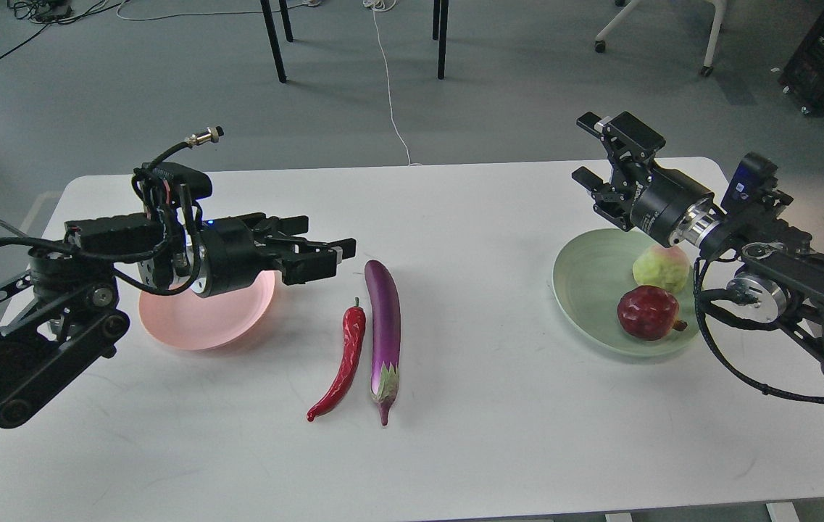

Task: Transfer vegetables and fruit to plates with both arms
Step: 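Lower the left gripper onto the purple eggplant and grasp it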

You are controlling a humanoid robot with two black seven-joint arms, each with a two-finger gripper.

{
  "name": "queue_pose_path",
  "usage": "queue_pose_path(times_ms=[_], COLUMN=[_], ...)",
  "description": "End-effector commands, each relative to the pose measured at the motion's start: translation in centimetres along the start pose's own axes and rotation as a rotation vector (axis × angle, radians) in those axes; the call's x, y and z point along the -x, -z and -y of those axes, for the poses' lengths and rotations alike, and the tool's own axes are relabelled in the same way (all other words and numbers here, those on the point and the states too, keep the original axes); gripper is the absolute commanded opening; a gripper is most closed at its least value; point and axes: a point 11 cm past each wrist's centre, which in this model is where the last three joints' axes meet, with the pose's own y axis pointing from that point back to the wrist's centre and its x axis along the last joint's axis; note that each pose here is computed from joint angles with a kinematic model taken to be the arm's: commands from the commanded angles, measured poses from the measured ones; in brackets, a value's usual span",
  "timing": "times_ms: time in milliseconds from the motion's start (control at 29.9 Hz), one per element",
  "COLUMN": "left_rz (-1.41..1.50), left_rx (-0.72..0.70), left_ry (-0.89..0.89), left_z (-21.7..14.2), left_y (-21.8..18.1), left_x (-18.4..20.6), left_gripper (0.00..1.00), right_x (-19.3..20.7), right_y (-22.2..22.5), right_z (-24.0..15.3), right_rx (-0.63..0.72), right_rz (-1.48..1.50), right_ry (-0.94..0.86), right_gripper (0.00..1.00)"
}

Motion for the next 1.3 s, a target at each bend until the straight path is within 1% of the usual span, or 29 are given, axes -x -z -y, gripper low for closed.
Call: queue_pose_path(times_ms=[0, 67, 167, 268, 502, 669, 769, 903, 1003, 1070, 1271], left_rz=[0.033, 0.026, 0.019, -0.011, -0.077, -0.066, -0.064, -0.063, -0.076, -0.069, -0.032], left_rx=[-0.014, 0.001, -0.011, 0.006, 0.033, -0.005, -0.016, -0.007, 0.023, 0.01, 0.025], left_ry=[0.072, 0.068, 0.07, 0.05, 0.038, 0.042, 0.037, 0.02, -0.023, -0.041, -0.062], left_z=[3.3, 3.9, 3.4, 3.4, 3.7, 2.9, 2.7, 2.8, 3.5, 3.7, 3.2], left_y=[-1.1, -1.7, -1.2, -1.5, -2.1, -0.9, -0.6, -0.9, -2.1, -2.2, -3.3], left_x=[0.8, 0.8, 0.8, 0.2, -0.3, -0.3, -0.5, -1.1, -2.1, -2.4, -3.6], left_gripper=[1.0, 1.0, 1.0, 1.0, 1.0, 1.0, 1.0, 1.0, 1.0, 1.0, 1.0], right_x=[-0.6, -0.9, -1.4, -1.9, -1.6, -2.5, -3.7, -4.1, -4.0, -3.7, -1.8], right_y=[-0.6, -1.1, -1.3, -1.0, -1.9, -0.4, 0.2, 0.3, 0.3, 0.1, -0.1], right_z=[-0.9, -1.4, -1.9, -2.0, -2.4, -2.4, -3.0, -3.1, -3.1, -3.0, -3.0], right_rx=[-0.02, -0.021, -0.024, -0.041, -0.017, -0.05, -0.055, -0.052, -0.052, -0.047, -0.052], right_rz=[0.07, 0.088, 0.1, 0.107, 0.107, 0.097, 0.08, 0.07, 0.068, 0.068, 0.094], right_ry=[-0.044, -0.064, -0.085, -0.109, -0.097, -0.11, -0.132, -0.138, -0.134, -0.128, -0.085], right_gripper=[0.98, 0.98, 0.98, 0.98, 0.98, 0.98, 0.98, 0.98, 0.98, 0.98, 0.98])
